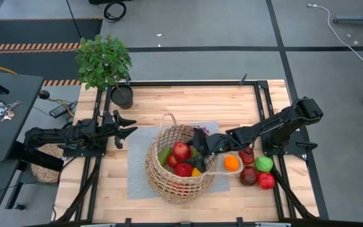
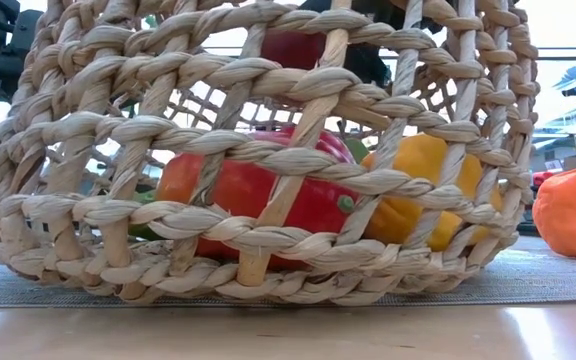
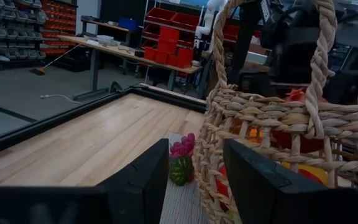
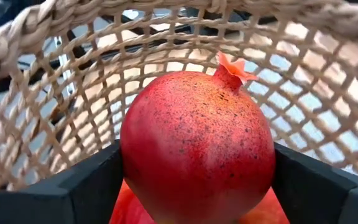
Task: Build produce basket
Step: Put the red pomegranate into the basket, then put the orange into the basket
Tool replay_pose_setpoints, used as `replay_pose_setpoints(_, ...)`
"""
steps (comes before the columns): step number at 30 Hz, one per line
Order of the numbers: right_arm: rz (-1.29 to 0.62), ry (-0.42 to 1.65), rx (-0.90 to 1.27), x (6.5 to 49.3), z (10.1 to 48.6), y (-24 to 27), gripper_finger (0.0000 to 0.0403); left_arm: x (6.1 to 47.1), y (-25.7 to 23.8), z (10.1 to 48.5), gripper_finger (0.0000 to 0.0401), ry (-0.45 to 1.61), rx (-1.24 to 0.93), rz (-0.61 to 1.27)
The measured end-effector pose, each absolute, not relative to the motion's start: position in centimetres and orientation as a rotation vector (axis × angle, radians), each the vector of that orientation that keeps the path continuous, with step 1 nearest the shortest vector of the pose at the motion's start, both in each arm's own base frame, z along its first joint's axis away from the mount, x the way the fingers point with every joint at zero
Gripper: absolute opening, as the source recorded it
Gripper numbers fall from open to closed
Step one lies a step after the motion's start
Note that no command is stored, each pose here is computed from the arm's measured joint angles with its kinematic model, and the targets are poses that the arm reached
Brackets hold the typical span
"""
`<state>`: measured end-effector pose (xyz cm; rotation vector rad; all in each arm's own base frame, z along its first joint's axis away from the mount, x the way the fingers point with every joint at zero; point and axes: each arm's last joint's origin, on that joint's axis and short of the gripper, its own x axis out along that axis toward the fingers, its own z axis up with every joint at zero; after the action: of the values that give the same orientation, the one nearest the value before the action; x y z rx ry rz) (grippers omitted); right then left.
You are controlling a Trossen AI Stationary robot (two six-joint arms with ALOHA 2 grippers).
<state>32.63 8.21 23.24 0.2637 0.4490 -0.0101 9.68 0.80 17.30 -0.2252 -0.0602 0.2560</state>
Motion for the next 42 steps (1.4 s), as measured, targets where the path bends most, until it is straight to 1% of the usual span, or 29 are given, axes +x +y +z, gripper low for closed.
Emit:
replay_pose_setpoints(6,-0.023,0.502,0.399,32.7,22.9,7.3,0.0395,9.7,0.8,17.3,0.016,-0.06,-0.225,0.256)
replay_pose_setpoints(11,0.04,0.507,0.402,32.9,23.7,6.7,0.0386,9.7,0.8,17.3,0.016,-0.06,-0.225,0.256)
replay_pose_setpoints(14,0.083,0.478,0.406,33.2,25.6,6.2,0.0384,9.7,0.8,17.3,0.016,-0.06,-0.225,0.256)
replay_pose_setpoints(16,0.076,0.503,0.4,33.1,27.3,5.8,0.0384,9.7,0.8,17.3,0.016,-0.06,-0.225,0.256)
replay_pose_setpoints(19,0.004,0.546,0.387,32.3,30.6,5.2,0.0384,9.7,0.8,17.3,0.016,-0.061,-0.225,0.256)
replay_pose_setpoints(22,-0.049,0.546,0.371,31.3,34.0,5.2,0.0384,9.7,0.8,17.3,0.016,-0.06,-0.225,0.256)
replay_pose_setpoints(26,0.034,0.465,0.376,30.5,37.4,7.4,0.0384,9.7,0.8,17.3,0.016,-0.06,-0.225,0.256)
replay_pose_setpoints(30,0.138,0.433,0.384,29.8,39.0,11.0,0.0384,9.7,0.8,17.3,0.016,-0.06,-0.225,0.256)
replay_pose_setpoints(37,0.186,0.561,0.507,26.4,38.3,16.9,0.037,9.7,0.8,17.3,0.016,-0.06,-0.225,0.256)
replay_pose_setpoints(42,0.254,0.638,0.565,23.9,37.4,20.5,0.0357,9.7,0.8,17.3,0.016,-0.061,-0.225,0.256)
